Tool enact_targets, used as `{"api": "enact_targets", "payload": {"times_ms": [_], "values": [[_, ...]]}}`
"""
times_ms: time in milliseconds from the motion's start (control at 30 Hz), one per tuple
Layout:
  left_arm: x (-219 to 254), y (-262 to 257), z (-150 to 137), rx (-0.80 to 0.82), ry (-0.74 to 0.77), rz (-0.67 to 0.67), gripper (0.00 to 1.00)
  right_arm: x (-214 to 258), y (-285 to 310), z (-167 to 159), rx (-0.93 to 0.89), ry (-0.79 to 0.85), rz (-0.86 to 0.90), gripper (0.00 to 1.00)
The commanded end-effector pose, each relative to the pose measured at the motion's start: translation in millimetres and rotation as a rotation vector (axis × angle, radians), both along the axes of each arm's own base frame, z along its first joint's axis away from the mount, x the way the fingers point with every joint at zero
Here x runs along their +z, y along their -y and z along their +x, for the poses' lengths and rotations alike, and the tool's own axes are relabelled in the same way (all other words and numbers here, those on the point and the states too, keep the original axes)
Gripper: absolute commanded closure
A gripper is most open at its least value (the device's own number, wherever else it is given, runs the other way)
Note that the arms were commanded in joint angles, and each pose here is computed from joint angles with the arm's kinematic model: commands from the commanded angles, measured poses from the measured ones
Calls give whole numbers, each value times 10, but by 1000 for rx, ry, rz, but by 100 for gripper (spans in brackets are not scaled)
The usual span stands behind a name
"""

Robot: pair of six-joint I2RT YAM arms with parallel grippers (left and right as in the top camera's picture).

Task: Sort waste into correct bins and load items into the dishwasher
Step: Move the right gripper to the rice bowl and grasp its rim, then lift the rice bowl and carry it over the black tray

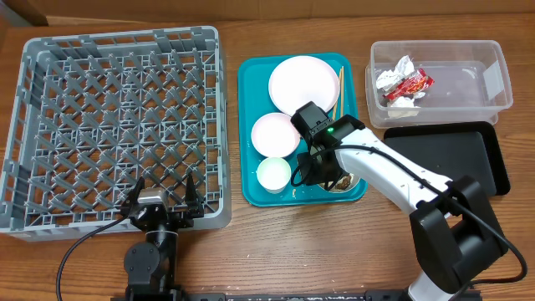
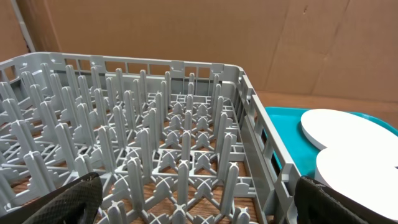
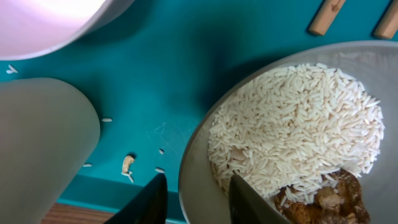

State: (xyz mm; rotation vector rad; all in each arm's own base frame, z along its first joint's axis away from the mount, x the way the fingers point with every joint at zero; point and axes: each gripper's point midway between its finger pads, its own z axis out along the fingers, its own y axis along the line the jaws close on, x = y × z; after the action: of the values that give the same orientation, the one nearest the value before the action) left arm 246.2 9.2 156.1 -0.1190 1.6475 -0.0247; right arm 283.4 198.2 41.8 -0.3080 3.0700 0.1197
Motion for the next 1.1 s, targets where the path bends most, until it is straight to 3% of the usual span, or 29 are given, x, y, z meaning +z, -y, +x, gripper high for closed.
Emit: {"api": "enact_targets", "payload": {"times_ms": [0, 433, 600, 833, 1067], "values": [[7, -6, -2, -1, 7, 26, 0, -7, -19, 7, 5, 3, 11, 71], [7, -6, -2, -1, 7, 26, 0, -68, 4, 9, 10, 13, 4, 85], [7, -6, -2, -1, 7, 26, 0, -67, 0, 13, 10, 15, 5, 96], [7, -6, -2, -1, 7, 26, 0, -16, 0, 14, 5, 10, 2, 96], [7, -6, -2, -1, 7, 26, 0, 369, -47, 102, -26, 10, 1, 96]]}}
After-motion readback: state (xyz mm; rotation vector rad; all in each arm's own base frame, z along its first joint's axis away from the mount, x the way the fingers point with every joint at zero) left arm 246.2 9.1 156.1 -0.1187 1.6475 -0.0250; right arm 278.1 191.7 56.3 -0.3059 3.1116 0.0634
